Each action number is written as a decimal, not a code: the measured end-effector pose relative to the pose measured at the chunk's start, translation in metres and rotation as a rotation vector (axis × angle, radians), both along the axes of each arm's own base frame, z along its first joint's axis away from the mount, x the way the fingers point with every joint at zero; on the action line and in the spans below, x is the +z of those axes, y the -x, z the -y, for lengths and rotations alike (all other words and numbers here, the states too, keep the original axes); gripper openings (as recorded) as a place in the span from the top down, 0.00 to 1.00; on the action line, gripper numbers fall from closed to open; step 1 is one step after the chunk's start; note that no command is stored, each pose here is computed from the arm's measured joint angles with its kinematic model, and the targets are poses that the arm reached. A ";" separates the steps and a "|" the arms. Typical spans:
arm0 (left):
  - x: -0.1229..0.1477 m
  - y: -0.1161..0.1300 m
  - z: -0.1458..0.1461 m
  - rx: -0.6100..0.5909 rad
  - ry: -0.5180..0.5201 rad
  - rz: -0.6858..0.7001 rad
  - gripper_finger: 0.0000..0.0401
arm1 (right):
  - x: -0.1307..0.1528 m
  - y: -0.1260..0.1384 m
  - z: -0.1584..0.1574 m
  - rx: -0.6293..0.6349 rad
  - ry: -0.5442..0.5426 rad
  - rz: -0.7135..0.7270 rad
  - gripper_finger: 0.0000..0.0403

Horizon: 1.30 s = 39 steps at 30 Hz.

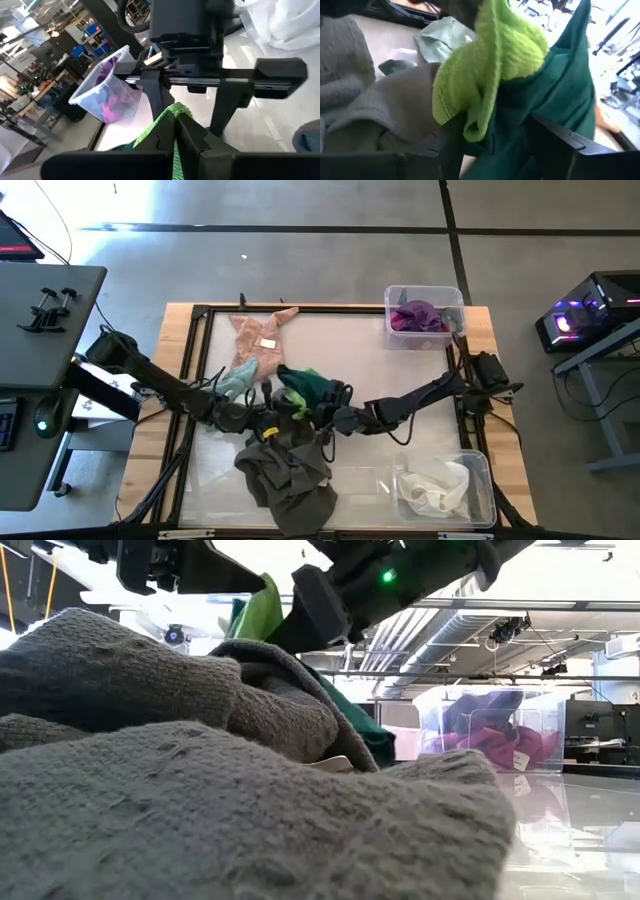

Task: Sort towels by color in basket
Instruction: Put the green towel into the bottom transparent bin

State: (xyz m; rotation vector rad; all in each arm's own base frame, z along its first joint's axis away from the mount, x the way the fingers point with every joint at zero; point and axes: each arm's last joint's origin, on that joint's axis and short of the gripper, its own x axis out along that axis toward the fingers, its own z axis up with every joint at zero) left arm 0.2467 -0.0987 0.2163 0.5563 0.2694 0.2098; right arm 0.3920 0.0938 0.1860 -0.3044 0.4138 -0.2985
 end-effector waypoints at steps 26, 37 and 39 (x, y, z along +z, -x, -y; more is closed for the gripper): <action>0.006 0.013 0.020 0.129 -0.094 0.055 1.00 | 0.033 0.025 0.004 0.050 0.048 -0.121 0.51; 0.015 0.011 0.028 -0.086 -0.051 0.128 1.00 | -0.021 -0.019 0.027 0.018 -0.023 0.046 0.57; 0.017 0.013 0.029 -0.031 -0.065 0.135 1.00 | -0.028 -0.022 0.029 0.077 -0.089 0.054 0.66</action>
